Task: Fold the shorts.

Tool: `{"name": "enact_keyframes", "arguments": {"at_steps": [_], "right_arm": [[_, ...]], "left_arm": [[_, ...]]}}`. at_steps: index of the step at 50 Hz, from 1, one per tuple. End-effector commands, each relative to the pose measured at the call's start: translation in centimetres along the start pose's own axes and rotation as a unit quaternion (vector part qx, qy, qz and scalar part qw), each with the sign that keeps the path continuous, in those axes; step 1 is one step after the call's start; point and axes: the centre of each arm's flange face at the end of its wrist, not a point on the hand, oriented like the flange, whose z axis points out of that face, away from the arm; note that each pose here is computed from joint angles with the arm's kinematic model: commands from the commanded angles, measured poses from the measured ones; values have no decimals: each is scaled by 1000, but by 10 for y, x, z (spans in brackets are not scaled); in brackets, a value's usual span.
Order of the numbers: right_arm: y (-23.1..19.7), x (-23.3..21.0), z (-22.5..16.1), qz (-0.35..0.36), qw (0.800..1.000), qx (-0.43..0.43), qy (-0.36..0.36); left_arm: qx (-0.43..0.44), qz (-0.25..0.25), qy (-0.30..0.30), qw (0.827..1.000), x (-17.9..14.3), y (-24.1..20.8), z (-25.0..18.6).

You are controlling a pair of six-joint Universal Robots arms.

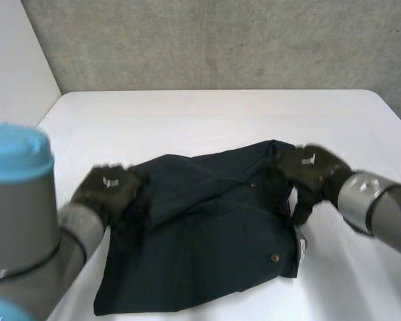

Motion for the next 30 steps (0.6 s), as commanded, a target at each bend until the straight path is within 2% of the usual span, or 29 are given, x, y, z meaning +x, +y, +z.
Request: {"name": "enact_keyframes", "arguments": {"at_steps": [1, 9, 15, 22, 30], "right_arm": [[33, -30, -26, 29, 995, -68, -67], [62, -42, -19, 56, 995, -56, -56], [72, -49, -12, 76, 995, -33, -50], [71, -39, 4, 80, 997, 9, -11], [70, -33, 8, 83, 997, 5, 7]], "left_arm": [[-65, 20, 38, 997, 13, 51, -35], [-95, 33, 59, 993, 23, 81, -55], [-78, 39, 66, 994, 32, 92, -55], [-49, 36, 57, 997, 38, 99, -40], [-43, 35, 25, 998, 38, 106, -23]]}}
